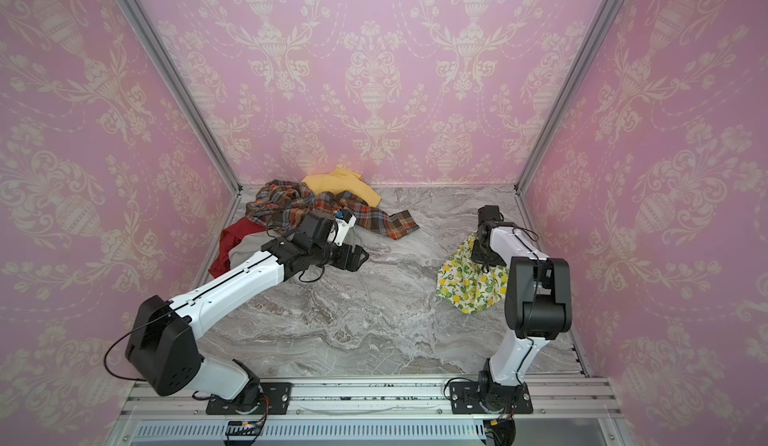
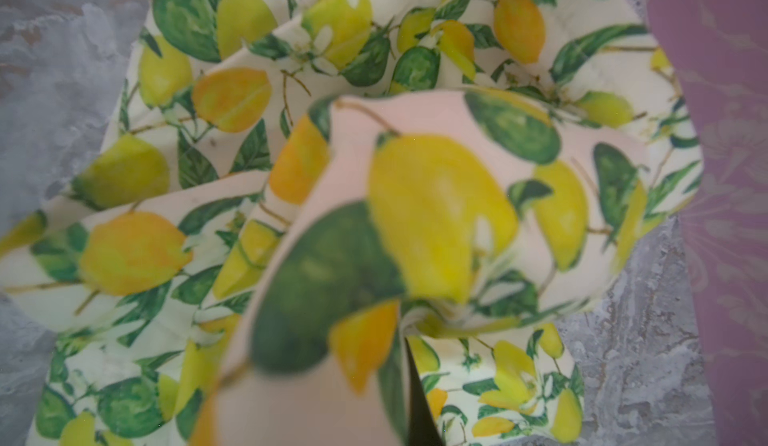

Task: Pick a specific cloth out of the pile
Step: 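Lower the lemon-print cloth onto the open table and open the right gripper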

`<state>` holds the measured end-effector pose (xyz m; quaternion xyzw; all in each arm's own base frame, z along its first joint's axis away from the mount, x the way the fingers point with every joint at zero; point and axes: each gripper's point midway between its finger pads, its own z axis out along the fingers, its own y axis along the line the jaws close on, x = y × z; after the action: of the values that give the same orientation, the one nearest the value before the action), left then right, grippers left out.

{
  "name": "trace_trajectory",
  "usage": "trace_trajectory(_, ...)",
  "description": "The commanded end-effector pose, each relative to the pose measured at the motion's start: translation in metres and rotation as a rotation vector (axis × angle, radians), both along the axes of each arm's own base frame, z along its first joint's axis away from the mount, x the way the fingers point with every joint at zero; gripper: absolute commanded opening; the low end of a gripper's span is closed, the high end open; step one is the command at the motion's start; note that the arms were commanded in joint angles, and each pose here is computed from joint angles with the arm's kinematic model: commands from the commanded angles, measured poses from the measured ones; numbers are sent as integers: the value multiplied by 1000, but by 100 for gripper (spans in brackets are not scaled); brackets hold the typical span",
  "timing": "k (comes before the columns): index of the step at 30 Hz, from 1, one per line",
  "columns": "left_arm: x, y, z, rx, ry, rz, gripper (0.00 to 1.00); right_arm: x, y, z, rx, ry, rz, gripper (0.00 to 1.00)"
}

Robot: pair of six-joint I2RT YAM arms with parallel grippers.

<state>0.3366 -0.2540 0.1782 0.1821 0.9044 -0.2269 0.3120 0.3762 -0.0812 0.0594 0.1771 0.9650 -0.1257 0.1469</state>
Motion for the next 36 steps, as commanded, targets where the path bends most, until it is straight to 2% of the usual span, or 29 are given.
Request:
trace_trajectory(1, -2, 1, 3, -1, -6, 2, 91, -2, -4, -3, -58, 99, 79, 9)
trace_trajectory(9, 4, -1, 7, 10, -14, 3, 90, -6, -31, -7, -244, 221, 175, 23)
trace_trajectory(14, 10, -4, 12, 3, -29, 9, 90, -5, -41, -1, -330, 233, 237, 44)
trace_trajectory(18, 13, -7, 17, -3, -31, 9, 90, -8, -49, 5, -364, 241, 230, 62)
trace_trajectory(20, 14, -6, 20, 4, -37, 10, 90, -9, -49, 16, -371, 199, 204, 71)
trace_trajectory(23, 14, -3, 26, 11, -53, 13, 90, -9, -49, 39, -380, 130, 172, 79)
trace_trajectory(27, 12, 0, 26, 11, -56, 23, 90, -8, -41, 69, -362, 56, 157, 85)
trace_trajectory(32, 11, 6, 22, 29, -64, 41, 91, -6, -5, 93, -314, -52, 201, 88)
trace_trajectory(35, 12, 12, 22, 53, -77, 59, 91, -1, 36, 95, -177, -145, 239, 88)
trace_trajectory(36, 12, 15, 22, 66, -81, 69, 92, 1, 55, 94, -95, -186, 250, 88)
